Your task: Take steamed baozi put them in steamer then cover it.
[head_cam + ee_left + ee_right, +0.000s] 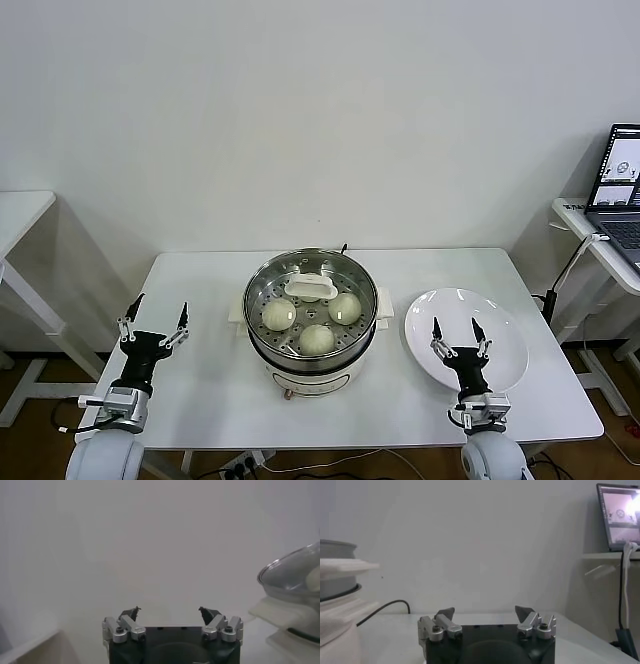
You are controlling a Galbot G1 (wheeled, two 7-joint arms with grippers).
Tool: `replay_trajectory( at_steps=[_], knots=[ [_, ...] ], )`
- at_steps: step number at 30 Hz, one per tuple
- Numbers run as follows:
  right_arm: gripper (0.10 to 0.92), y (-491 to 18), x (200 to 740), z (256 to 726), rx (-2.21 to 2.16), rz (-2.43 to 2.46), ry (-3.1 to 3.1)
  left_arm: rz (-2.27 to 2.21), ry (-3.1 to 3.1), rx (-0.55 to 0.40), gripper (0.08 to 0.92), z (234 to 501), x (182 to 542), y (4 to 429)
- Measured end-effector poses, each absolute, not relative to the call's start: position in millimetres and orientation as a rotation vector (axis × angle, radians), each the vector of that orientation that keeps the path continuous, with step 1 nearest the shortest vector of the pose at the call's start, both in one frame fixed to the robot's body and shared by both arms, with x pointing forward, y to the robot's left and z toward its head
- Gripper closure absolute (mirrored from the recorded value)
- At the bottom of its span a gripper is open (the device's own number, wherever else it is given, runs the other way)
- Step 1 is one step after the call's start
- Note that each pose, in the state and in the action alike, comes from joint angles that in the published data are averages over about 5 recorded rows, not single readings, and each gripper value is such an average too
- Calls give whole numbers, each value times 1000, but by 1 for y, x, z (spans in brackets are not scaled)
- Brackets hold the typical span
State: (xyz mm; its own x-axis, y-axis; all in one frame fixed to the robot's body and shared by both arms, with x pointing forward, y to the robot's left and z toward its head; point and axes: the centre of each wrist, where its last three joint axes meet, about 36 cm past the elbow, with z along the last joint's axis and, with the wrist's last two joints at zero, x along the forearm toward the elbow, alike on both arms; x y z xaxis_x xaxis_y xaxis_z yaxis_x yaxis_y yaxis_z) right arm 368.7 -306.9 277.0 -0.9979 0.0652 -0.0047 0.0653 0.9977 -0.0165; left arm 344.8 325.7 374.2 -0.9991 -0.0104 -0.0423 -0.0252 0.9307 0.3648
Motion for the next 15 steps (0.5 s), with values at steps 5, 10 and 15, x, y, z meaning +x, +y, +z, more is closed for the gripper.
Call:
replay_trajectory(
  at_steps=[5, 10, 15],
  knots=[
    [200, -306, 366, 277, 98, -29, 3137, 558, 3048, -20, 177, 370, 345, 329],
    [200, -306, 364, 277, 91, -39, 3141, 539, 3047, -11, 177, 367, 344, 328],
    [200, -306, 362, 278, 94, -43, 3143, 528, 3046, -7, 177, 363, 343, 329]
  ],
)
